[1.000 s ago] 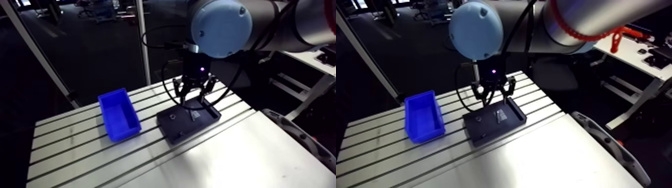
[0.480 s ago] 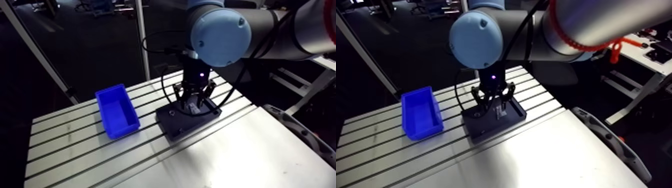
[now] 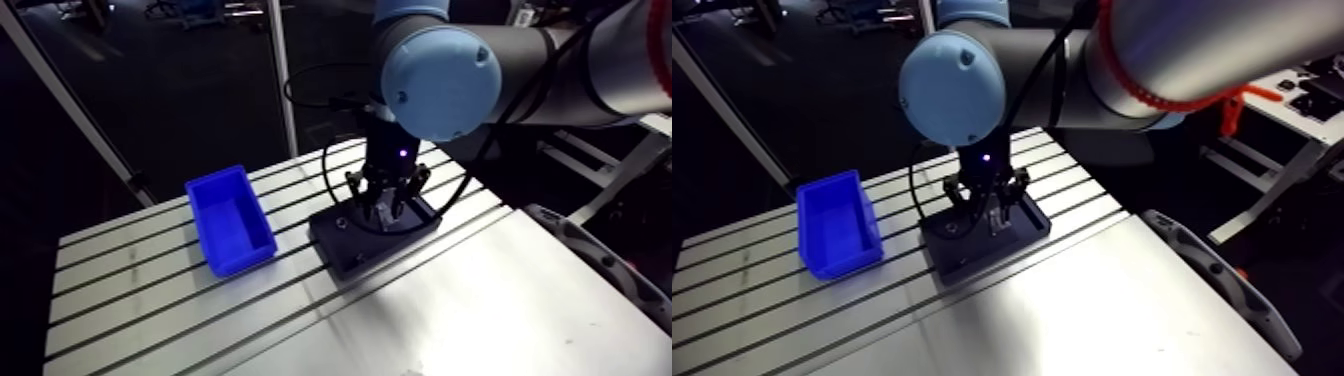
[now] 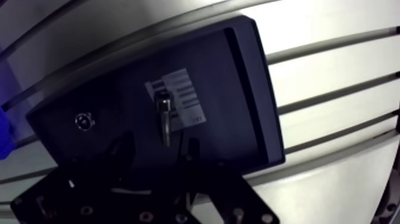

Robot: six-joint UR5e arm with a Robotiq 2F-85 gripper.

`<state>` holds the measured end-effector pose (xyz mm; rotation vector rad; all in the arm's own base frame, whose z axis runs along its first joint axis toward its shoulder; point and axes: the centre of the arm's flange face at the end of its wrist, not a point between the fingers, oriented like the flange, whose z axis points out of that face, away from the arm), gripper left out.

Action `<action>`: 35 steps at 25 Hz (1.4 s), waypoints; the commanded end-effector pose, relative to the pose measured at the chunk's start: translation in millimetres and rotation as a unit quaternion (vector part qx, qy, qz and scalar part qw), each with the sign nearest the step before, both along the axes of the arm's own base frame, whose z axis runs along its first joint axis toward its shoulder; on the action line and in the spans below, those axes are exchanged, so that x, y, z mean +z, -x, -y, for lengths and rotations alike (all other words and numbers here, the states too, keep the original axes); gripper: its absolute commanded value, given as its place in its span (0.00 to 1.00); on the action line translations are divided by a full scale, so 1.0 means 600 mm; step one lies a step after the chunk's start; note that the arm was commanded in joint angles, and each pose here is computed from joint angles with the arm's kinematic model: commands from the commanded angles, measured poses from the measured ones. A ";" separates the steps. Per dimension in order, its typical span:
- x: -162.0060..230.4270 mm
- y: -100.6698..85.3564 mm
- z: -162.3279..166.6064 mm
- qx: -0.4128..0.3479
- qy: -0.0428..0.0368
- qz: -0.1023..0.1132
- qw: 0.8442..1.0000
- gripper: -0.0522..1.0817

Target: Pick up the M10 bolt from the tray and put it into the blue bin.

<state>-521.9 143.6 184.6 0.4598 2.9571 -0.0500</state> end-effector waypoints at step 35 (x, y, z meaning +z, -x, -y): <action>-0.024 0.003 -0.014 -0.006 0.001 0.003 1.000 0.64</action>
